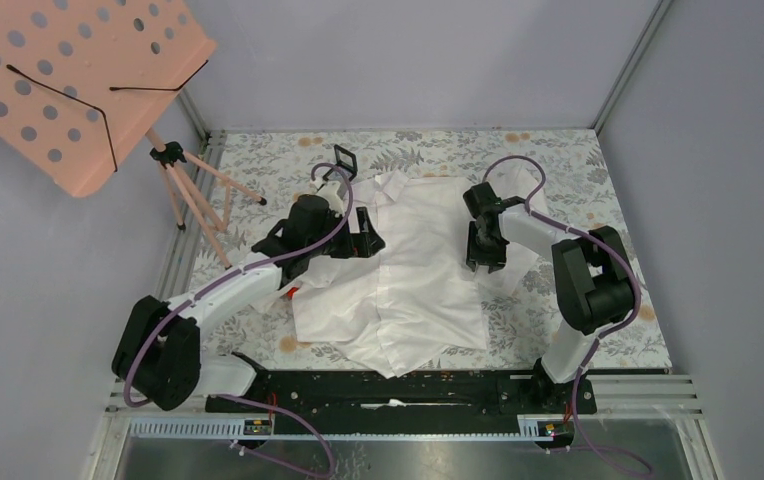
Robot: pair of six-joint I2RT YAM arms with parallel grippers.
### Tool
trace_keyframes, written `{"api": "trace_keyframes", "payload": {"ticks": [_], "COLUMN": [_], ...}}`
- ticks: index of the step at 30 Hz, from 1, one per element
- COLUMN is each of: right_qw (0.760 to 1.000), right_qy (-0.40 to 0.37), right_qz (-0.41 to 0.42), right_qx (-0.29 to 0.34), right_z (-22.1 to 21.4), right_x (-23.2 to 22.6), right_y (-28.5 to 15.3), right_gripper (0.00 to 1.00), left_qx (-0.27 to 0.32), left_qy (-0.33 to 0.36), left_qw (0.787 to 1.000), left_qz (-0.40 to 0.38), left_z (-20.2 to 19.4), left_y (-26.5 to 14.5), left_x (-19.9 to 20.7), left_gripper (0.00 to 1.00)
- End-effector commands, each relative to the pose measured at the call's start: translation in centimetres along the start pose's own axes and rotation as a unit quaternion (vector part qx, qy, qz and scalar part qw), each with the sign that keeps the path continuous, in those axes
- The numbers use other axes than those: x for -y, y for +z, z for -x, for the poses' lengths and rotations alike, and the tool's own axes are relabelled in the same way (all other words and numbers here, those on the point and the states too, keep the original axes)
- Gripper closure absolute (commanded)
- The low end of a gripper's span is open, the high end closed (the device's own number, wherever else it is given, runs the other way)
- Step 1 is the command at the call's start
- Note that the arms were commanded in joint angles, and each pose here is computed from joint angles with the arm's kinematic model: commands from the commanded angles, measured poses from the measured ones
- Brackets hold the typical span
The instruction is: Pin the brooch onto the clothing
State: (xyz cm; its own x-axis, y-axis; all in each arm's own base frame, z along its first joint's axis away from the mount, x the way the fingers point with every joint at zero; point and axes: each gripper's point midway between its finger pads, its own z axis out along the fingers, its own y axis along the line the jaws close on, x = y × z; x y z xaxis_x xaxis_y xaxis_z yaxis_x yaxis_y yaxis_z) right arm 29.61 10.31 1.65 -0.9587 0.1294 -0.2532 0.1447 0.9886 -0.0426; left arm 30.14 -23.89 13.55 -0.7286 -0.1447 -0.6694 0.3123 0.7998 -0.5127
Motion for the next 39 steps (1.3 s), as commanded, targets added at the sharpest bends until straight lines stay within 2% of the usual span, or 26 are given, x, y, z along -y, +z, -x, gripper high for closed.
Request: {"api": "trace_keyframes", "payload": {"ticks": [1,5,11,18,23,30,33,37,39], "right_qw": [1.000,0.999,0.998,0.997,0.996,0.993,0.988,0.984,0.981], "right_qy": [0.012,0.032,0.055,0.074,0.072,0.060,0.064,0.098,0.123], "right_qz": [-0.003,0.027,0.013,0.032,0.027,-0.039,-0.062,-0.067,-0.064], "right_qx": [-0.002,-0.005,0.020,0.017,0.035,0.098,0.123,0.134,0.137], "right_z": [-0.4,-1.2,-0.5,-2.0,-1.8,0.2,1.1,1.6,1.9], "right_x": [0.2,-0.7,-0.6,-2.0,-1.8,1.9,4.1,6.9,8.7], "right_y": [-0.5,-0.8,-0.6,0.4,-0.6,-5.2,-7.3,-8.3,-8.6], "right_gripper": [0.53,0.54,0.55,0.70,0.76,0.77,0.81,1.00,1.00], "left_qx": [0.048,0.057,0.057,0.067,0.071,0.073,0.072,0.075,0.075], "left_qy": [0.010,0.010,0.010,0.008,0.007,0.005,-0.001,-0.003,-0.005], "left_qw": [0.999,0.998,0.998,0.998,0.997,0.997,0.997,0.997,0.997], "left_qz": [-0.010,-0.012,-0.015,-0.012,-0.013,-0.009,-0.011,-0.015,-0.014], "left_z": [2.9,3.4,3.4,3.8,4.1,4.1,4.0,4.1,4.1], "left_y": [-1.8,-2.5,-2.9,-3.8,-4.2,-4.3,-4.0,-4.0,-4.0], "left_x": [1.1,1.2,1.2,0.7,0.7,0.4,0.3,0.4,0.3], "left_gripper": [0.04,0.04,0.04,0.04,0.04,0.04,0.04,0.04,0.04]}}
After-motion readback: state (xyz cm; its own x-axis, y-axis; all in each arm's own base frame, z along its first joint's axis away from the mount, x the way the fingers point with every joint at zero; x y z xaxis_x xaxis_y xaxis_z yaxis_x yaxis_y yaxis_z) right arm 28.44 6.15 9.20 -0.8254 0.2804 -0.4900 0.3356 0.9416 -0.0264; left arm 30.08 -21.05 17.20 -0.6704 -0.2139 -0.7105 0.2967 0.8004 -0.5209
